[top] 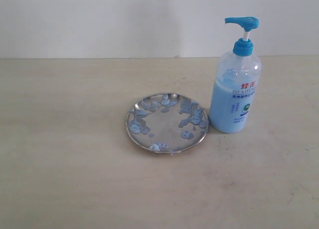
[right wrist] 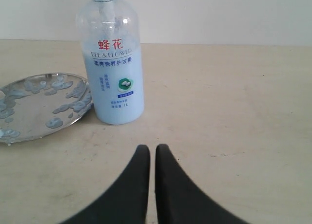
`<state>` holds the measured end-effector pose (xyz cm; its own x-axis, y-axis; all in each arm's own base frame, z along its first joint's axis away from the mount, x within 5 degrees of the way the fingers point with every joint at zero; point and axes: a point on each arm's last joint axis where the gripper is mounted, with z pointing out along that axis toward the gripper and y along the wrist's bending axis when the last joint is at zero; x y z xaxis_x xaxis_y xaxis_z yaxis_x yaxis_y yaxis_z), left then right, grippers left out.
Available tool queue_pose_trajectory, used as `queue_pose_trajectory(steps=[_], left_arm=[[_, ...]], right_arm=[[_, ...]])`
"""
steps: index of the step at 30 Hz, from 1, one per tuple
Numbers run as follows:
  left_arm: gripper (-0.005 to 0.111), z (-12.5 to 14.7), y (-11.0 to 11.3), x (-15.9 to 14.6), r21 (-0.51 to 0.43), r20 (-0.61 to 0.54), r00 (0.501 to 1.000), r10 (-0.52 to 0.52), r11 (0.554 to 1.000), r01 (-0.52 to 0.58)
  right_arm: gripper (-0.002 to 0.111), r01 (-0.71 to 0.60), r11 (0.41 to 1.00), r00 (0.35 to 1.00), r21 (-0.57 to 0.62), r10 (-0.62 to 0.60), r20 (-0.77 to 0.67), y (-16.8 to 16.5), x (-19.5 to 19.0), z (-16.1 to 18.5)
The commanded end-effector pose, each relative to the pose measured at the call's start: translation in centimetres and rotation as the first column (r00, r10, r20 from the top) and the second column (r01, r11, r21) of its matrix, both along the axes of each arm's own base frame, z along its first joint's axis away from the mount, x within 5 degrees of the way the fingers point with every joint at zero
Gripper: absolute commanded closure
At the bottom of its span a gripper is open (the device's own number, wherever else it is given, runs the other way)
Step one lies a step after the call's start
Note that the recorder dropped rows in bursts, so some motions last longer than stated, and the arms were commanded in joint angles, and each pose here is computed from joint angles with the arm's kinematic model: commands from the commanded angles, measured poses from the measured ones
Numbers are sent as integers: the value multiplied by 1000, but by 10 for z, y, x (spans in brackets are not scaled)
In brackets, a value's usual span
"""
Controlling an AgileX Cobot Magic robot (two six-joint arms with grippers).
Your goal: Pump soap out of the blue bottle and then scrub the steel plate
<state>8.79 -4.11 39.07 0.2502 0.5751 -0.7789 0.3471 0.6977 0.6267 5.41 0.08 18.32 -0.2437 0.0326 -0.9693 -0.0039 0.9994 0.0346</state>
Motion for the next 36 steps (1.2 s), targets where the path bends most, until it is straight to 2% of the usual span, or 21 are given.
queue_pose_trajectory(steps=[1, 2, 3, 4, 5, 7, 9, 11, 14, 17, 19, 22, 24, 25, 27, 36], left_arm=[[103, -6, 1, 2, -365, -196, 980, -7, 929, -66], [103, -10, 1, 3, -469, -261, 965, -24, 877, -105], [103, -17, 2, 5, -593, -340, 939, -45, 785, -177], [103, -26, 3, 8, -632, -382, 923, -41, 741, -229], [103, -36, 7, 11, -641, -403, 915, -4, 715, -279], [103, -59, 16, 15, -601, -404, 909, 100, 721, -346], [103, -88, 26, 15, -608, -386, 904, 181, 687, -398], [103, -112, 34, 10, -648, -328, 913, 244, 645, -405], [103, -145, 41, -3, -702, -268, 916, 298, 591, -398], [103, -174, 44, -15, -723, -271, 905, 327, 552, -416], [103, -176, 45, -21, -735, -255, 903, 347, 537, -414], [103, -195, 45, -31, -660, -409, 840, 357, 520, -542], [103, -211, 45, -35, -566, -556, 754, 348, 506, -651], [103, -214, 45, -36, -537, -589, 727, 354, 500, -679], [103, -215, 45, -36, -544, -598, 724, 344, 489, -682], [103, -215, 44, -36, -543, -601, 724, 337, 492, -680]], right_arm=[[107, 0, 1000, 1000, -5, 0, 11, 0, 0, 1], [107, 0, 1000, 1000, -5, 0, 11, 0, 0, 1], [107, 0, 1000, 1000, -5, 0, 11, 0, 0, 1], [107, 0, 1000, 1000, -5, 0, 11, 0, 0, 1], [107, 0, 1000, 1000, -5, 0, 11, 0, 0, 1], [107, 0, 1000, 1000, -5, 0, 11, 0, 0, 1], [107, 0, 1000, 1000, -5, 0, 11, 0, 0, 1], [107, 0, 1000, 1000, -5, 0, 11, 0, 0, 1], [107, 0, 1000, 1000, -5, 0, 11, 0, 0, 1], [107, 0, 1000, 1000, -5, 0, 11, 0, 0, 1], [107, 0, 1000, 1000, -5, 0, 11, 0, 0, 1], [107, 0, 1000, 1000, -5, 0, 11, 0, 0, 1], [107, 0, 1000, 1000, -5, 0, 11, 0, 0, 1], [107, 0, 1000, 1000, -5, 0, 11, 0, 0, 1], [107, 0, 1000, 1000, -5, 0, 11, 0, 0, 1], [107, 0, 1000, 1000, -5, 0, 13, 0, 0, 1]])
